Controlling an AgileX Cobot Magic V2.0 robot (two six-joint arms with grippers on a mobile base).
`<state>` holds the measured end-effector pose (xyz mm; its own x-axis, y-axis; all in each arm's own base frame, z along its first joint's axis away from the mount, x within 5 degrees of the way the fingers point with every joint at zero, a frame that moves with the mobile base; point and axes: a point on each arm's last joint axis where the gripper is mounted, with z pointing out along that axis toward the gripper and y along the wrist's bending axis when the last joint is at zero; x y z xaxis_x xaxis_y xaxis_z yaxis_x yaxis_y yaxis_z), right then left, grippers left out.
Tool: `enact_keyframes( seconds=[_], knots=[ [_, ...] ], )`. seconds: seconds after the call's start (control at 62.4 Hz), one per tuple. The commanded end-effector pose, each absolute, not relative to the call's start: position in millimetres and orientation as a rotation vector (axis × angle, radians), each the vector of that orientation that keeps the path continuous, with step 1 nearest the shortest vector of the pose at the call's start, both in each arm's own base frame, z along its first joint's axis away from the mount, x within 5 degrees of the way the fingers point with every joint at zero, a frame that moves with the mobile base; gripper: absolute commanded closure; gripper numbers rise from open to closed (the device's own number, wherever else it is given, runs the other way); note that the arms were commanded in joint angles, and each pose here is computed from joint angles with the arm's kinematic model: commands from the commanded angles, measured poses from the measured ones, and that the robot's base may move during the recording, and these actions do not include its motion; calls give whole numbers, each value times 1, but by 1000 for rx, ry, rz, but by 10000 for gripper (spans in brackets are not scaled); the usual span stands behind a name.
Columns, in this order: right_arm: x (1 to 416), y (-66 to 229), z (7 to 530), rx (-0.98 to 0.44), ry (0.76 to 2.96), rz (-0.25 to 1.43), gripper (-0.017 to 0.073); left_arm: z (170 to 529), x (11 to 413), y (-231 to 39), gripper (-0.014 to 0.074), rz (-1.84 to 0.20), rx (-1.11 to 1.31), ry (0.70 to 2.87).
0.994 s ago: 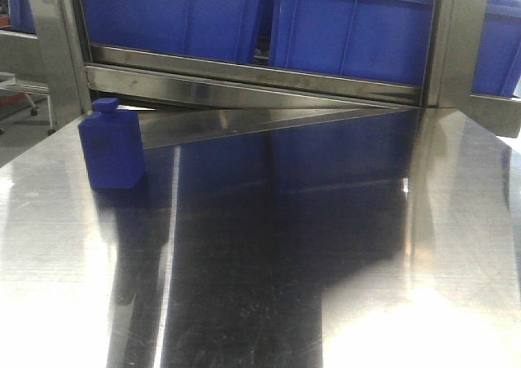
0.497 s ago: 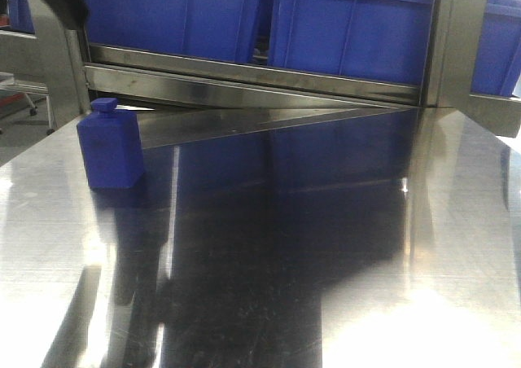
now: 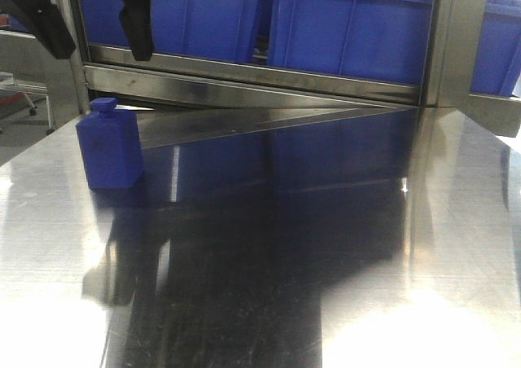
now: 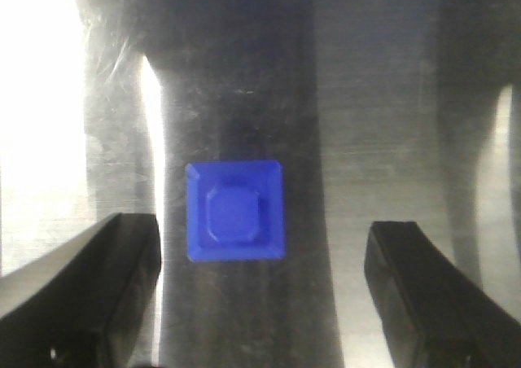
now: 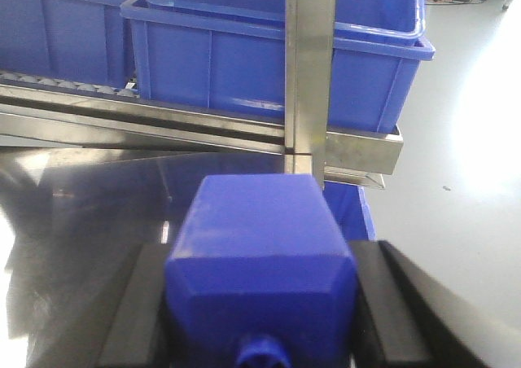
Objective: Pick and sort blue part to right shelf
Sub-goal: 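Lower the left gripper around the remaining blue bottle and close it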
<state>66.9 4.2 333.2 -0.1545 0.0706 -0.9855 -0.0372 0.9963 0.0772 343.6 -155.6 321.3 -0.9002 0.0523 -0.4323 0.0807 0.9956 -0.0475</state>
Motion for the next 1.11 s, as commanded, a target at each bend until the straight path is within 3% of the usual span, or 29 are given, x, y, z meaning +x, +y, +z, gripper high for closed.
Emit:
enact_keyframes(
  seconds=[0.0, 0.337, 1.09],
  knots=[
    [66, 3, 351, 29, 1605, 86, 187, 343, 344, -152, 37, -110, 62, 2640],
    [66, 3, 351, 29, 1605, 86, 187, 319, 355, -157, 36, -66, 29, 2725],
    [66, 3, 351, 29, 1605, 86, 187, 300, 367, -154, 37, -23, -20, 2761]
  ],
)
